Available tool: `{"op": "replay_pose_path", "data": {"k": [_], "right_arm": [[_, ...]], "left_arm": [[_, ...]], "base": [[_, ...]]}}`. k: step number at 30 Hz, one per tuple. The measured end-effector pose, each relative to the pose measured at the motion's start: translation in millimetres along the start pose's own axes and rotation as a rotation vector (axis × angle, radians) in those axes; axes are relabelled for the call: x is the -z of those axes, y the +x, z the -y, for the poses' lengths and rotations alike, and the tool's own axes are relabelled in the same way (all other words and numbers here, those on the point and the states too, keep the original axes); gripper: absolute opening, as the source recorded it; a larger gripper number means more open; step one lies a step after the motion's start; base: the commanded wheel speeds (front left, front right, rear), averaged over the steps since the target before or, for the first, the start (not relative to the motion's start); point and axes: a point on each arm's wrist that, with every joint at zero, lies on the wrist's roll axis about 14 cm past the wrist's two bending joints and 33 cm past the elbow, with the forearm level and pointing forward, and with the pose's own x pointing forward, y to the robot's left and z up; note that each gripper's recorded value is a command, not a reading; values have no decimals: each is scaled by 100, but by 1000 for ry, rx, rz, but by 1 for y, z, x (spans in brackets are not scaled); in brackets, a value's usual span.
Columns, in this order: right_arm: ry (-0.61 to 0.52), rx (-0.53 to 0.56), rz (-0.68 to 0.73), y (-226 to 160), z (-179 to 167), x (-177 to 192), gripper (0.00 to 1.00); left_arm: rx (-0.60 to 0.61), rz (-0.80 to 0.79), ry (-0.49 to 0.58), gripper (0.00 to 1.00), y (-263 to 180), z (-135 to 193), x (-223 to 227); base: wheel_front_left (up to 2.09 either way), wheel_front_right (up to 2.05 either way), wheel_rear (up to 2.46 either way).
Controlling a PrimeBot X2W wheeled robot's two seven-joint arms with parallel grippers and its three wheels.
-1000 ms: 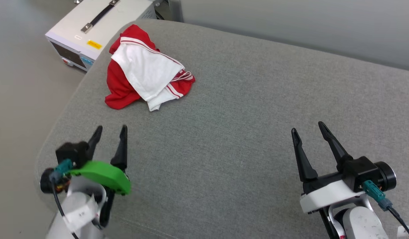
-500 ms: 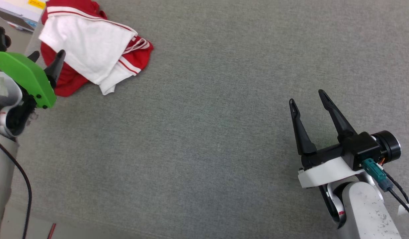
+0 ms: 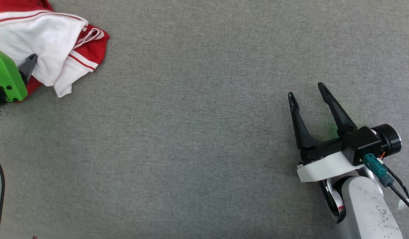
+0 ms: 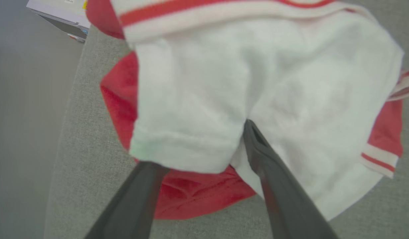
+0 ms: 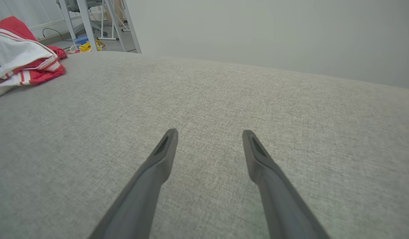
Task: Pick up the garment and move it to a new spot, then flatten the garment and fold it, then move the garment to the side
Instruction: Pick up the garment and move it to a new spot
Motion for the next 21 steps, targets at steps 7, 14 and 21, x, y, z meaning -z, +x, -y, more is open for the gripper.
{"op": "replay_pose_path", "data": {"k": [7,14,21], "right_arm": [[-8,10,-1,-2,3,-2,100],[-6,10,35,-11,-2,-24,100],[-4,31,74,-31,-4,-49,100]], "left_arm": [[29,58,13,0,2,11,-7],[62,303,61,0,-40,17,-64],[159,524,136,0,-109,47,-120]], "base": [[0,0,0],[0,0,0],[0,0,0]]}}
